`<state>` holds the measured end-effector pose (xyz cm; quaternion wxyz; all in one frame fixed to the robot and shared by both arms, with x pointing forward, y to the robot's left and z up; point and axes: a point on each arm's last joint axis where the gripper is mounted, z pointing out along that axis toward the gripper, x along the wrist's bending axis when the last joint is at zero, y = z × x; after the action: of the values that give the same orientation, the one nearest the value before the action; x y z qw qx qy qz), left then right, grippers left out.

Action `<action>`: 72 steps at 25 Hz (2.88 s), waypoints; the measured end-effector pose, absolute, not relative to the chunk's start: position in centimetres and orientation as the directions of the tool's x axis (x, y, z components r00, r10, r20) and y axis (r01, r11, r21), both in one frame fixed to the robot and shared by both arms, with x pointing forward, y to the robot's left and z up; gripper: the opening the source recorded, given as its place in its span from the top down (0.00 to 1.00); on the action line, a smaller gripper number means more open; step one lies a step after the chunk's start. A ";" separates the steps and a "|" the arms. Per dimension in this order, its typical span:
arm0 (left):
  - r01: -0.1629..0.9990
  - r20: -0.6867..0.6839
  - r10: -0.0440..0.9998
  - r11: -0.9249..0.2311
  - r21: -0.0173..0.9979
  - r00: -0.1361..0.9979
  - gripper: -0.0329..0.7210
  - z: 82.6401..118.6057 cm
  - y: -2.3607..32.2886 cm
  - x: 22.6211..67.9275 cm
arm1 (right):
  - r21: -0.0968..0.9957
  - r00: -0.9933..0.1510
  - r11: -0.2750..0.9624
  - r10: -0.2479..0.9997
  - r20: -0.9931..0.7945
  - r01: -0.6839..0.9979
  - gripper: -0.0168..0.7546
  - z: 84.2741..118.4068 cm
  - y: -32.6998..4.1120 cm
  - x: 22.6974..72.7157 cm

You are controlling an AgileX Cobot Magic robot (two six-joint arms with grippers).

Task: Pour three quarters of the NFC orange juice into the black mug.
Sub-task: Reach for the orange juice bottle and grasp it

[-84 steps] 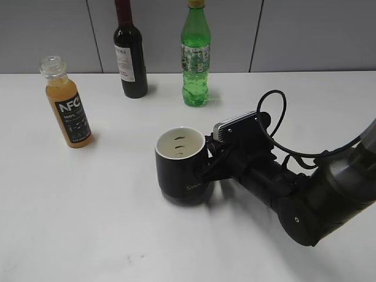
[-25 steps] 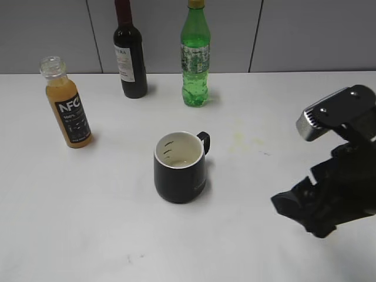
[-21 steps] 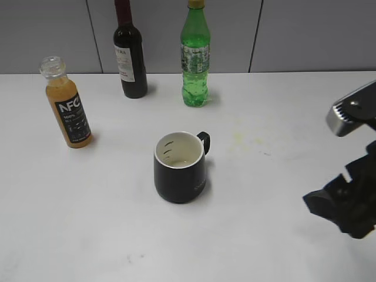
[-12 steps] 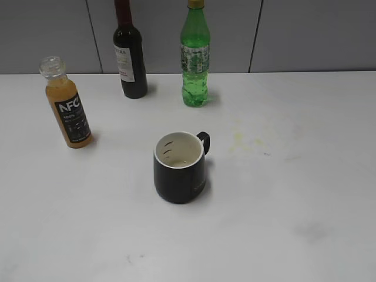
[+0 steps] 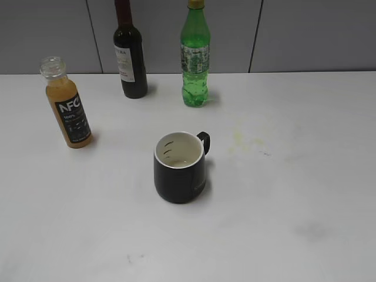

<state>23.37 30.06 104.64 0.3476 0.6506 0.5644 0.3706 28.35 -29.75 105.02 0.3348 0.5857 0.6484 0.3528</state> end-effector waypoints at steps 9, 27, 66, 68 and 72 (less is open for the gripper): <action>0.477 0.090 0.992 -0.121 0.871 0.088 0.64 104.6 30.1 23.4 | 0.905 -0.066 0.036 0.998 -0.009 0.424 0.15 104.2 -30.1 25.3; 0.476 0.090 0.992 -0.120 0.871 0.085 0.64 104.6 30.1 23.4 | 0.906 -0.092 0.052 0.996 -0.014 0.421 0.22 103.7 -29.9 24.8; 0.476 0.090 0.992 -0.120 0.871 0.085 0.10 104.6 30.1 23.4 | 0.905 -0.095 0.059 0.995 -0.021 0.421 0.22 103.7 -29.9 24.8; 0.476 0.090 0.992 -0.120 0.871 0.085 0.10 104.6 30.1 23.4 | 0.905 -0.095 0.059 0.995 -0.021 0.421 0.22 103.7 -29.9 24.8; 0.456 0.091 0.992 -0.119 0.882 0.083 0.10 104.9 30.1 23.4 | 0.905 -0.095 0.059 0.995 -0.021 0.421 0.22 103.7 -29.9 24.8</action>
<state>23.40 30.05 104.93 0.3539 0.6451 0.5614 0.3787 24.79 -29.94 103.68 0.3675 0.5636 0.6283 0.3907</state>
